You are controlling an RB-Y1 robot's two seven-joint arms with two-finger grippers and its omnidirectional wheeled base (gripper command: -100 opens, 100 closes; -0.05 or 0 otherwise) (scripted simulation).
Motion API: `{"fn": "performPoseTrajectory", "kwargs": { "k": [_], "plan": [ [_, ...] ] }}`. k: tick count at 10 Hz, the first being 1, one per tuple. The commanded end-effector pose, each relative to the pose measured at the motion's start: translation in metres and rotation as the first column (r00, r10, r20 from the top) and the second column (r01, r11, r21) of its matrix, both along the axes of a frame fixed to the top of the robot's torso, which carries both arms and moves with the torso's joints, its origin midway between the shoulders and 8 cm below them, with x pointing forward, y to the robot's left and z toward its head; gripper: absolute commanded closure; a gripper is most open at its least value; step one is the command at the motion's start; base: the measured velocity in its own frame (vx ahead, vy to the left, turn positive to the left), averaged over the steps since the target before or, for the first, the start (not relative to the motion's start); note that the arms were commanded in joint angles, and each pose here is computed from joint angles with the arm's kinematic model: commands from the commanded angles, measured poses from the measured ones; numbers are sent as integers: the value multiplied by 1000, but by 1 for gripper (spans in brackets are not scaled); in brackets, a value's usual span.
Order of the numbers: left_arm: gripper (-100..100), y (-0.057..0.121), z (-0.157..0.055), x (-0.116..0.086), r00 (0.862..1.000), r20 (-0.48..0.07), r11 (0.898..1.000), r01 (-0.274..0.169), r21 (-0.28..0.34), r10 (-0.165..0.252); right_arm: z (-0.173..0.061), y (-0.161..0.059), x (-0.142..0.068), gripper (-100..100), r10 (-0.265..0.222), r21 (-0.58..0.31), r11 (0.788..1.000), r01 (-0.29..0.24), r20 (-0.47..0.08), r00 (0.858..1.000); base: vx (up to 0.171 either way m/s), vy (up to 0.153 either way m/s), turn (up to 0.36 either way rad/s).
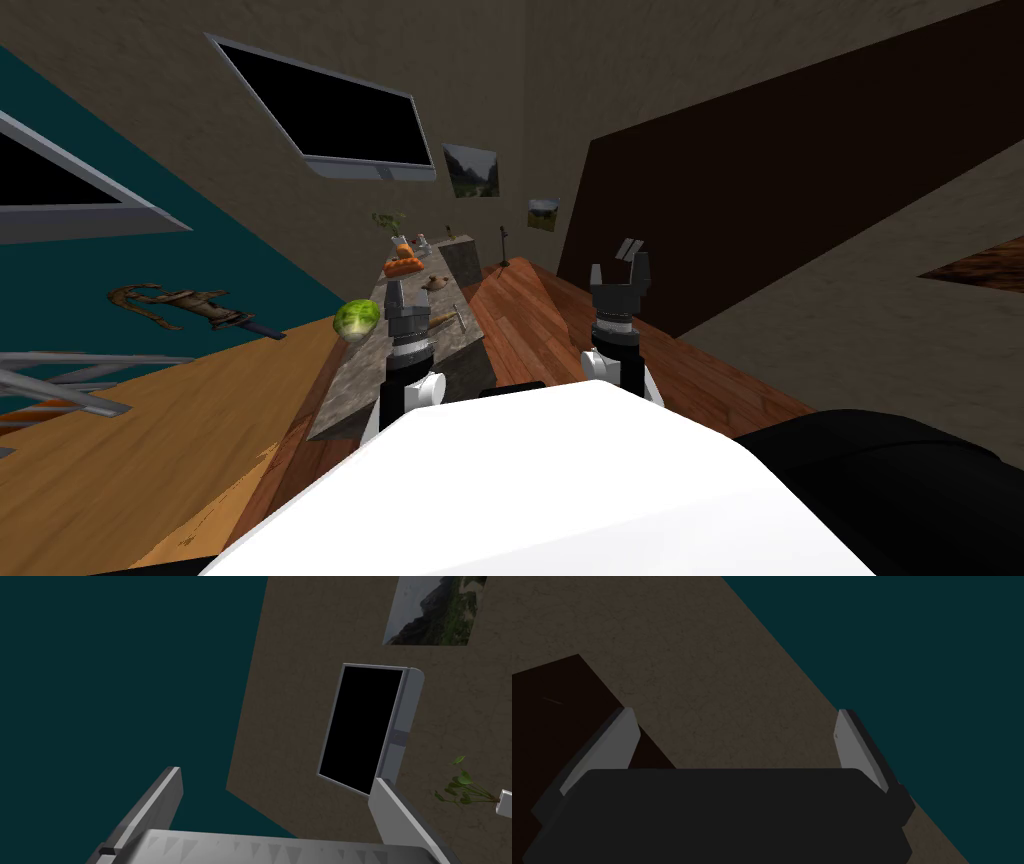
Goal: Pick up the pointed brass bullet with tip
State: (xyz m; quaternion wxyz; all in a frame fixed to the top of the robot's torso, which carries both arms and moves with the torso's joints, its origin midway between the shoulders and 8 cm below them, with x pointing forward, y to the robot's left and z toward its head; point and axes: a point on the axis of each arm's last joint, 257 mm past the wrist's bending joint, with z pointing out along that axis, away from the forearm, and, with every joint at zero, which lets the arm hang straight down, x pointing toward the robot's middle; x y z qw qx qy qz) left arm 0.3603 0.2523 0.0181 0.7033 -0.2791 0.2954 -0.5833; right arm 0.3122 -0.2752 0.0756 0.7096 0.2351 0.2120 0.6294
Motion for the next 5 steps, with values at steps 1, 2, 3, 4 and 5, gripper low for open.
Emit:
{"fn": "performPoseTrajectory", "kwargs": {
  "k": [1,2,3,4,5],
  "plan": [
    [-100,4,-5,4,1000,-26,1000,14,18,-13,0,0,0,0,0,0,1000,0,0,1000,-2,-16,-15],
    [-100,8,-8,6,999,-42,1000,18,22,-17,0,0,0,0,0,0,1000,0,0,1000,-6,-25,-17],
    [-100,14,-11,9,998,-61,999,22,23,-21,0,0,0,0,0,0,1000,0,0,1000,-4,-28,-19],
    [-100,20,-15,13,996,-82,999,24,21,-22,0,0,0,0,0,0,1000,0,0,1000,-1,-29,-29],
    [-100,28,-20,17,994,-107,1000,25,15,-23,0,0,0,0,0,0,1000,0,0,1000,-2,-29,-36]
  ]
}}
